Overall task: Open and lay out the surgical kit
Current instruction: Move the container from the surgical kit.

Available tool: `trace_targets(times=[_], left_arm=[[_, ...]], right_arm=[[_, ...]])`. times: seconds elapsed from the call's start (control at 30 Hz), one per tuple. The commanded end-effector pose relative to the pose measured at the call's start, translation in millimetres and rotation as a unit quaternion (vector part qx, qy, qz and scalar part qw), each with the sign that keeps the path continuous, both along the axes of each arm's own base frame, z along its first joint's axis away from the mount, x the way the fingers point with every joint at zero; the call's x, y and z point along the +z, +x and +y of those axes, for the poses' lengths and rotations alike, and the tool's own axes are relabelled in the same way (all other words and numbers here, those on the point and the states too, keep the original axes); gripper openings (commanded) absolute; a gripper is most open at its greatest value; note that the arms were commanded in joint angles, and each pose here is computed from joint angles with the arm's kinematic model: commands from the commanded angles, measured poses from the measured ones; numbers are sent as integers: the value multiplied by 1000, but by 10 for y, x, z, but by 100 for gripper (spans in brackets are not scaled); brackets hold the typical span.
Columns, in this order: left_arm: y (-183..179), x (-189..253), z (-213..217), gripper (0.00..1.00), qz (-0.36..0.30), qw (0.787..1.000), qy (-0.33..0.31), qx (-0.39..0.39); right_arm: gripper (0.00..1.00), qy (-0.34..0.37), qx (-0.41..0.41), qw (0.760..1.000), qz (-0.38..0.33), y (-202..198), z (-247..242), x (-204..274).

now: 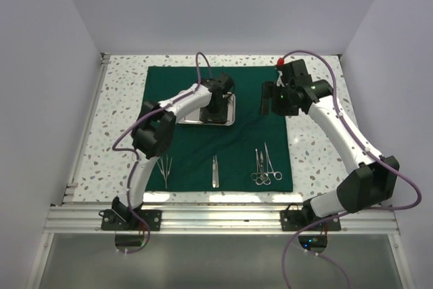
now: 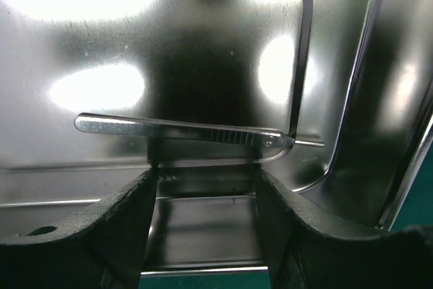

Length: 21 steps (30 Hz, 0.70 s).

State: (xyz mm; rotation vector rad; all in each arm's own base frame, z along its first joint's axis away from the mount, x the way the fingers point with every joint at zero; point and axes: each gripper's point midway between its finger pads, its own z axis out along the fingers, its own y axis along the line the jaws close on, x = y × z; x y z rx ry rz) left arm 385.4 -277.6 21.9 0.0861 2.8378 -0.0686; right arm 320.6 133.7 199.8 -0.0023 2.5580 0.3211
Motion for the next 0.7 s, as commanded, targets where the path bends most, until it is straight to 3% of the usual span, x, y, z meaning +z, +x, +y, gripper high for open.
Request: trace_targets(times=[0.0, 0.37, 0.67], left_arm=[[165, -16, -20, 64, -14, 999, 5, 37], [623, -268, 83, 62, -30, 998, 25, 54], [1031, -35, 270, 61, -88, 992, 1, 92]], right_arm=[[75, -3, 1, 1000, -24, 106, -7, 143], [75, -3, 8, 1000, -12, 145, 32, 100], [75, -1, 8, 1000, -1, 184, 62, 32]])
